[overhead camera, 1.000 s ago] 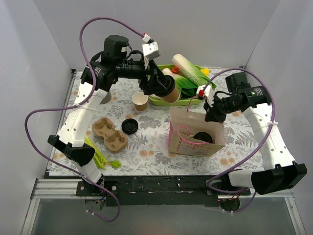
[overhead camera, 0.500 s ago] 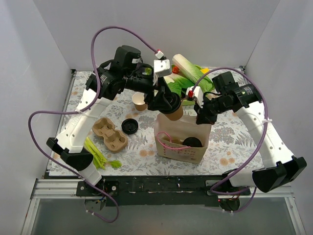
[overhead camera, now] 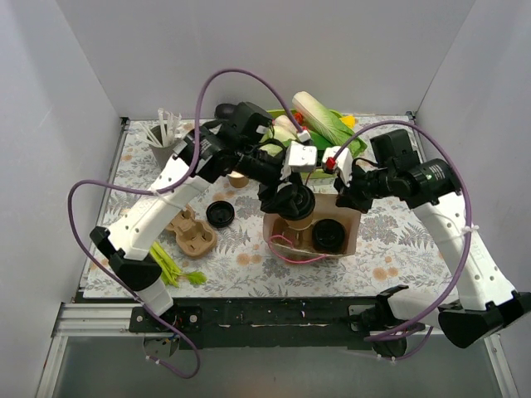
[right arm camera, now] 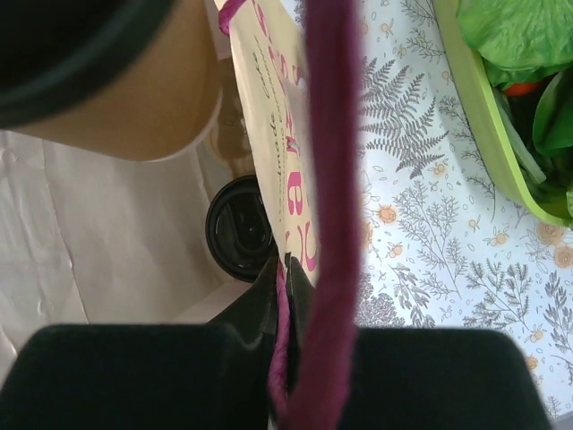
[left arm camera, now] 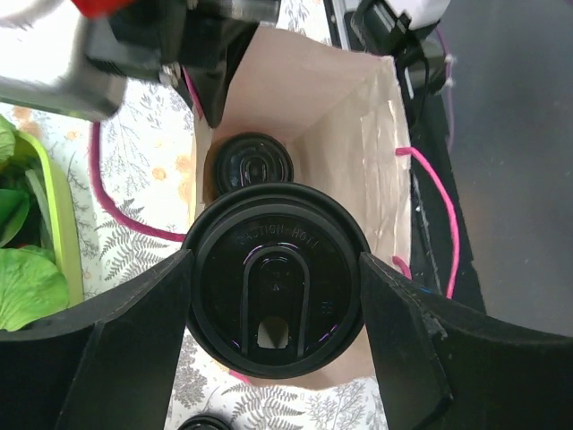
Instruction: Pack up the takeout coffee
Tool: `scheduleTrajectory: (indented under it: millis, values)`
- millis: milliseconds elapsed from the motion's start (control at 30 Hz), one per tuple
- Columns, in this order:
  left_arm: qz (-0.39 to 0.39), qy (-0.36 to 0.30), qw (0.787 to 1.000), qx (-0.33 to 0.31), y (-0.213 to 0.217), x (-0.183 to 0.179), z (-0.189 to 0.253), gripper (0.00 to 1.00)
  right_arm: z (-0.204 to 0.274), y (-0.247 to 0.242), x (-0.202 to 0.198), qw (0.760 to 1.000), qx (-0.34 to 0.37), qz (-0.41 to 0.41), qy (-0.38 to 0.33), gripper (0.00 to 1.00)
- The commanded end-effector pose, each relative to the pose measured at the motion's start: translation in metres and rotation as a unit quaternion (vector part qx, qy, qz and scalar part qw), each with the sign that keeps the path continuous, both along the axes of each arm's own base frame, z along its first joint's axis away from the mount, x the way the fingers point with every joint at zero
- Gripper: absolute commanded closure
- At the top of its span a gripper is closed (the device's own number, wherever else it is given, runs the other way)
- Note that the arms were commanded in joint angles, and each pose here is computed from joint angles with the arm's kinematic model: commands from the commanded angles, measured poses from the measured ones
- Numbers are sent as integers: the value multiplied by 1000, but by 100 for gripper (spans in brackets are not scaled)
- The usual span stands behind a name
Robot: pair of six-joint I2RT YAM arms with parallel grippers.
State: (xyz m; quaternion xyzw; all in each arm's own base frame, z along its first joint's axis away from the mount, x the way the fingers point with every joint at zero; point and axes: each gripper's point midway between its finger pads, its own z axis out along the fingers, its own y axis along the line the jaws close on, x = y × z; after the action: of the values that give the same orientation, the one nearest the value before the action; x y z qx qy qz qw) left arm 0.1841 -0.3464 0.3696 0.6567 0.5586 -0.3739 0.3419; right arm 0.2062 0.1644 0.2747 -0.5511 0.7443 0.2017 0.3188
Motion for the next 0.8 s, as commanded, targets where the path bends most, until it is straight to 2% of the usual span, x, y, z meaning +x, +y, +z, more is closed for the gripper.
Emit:
scheduleTrajectory:
  millis: [0,267,433,600,767]
  values:
    - [-19,-87,996,-2,-5,4,-5,100,15,6,1,998,34,-8,-52,99]
    - [-74,-168,982,45,-13,-5,-59,100,9,7,-9,997,38,-4,-72,99]
    - [-88,-241,966,42,-11,-12,-68,100,4,6,-9,995,39,-12,-90,99]
    - [-98,-249,962,65,-7,-16,-78,100,8,7,-9,991,40,-9,-126,99]
    - [-113,-246,959,88,-3,-22,-96,100,-1,13,-19,991,40,10,-127,99]
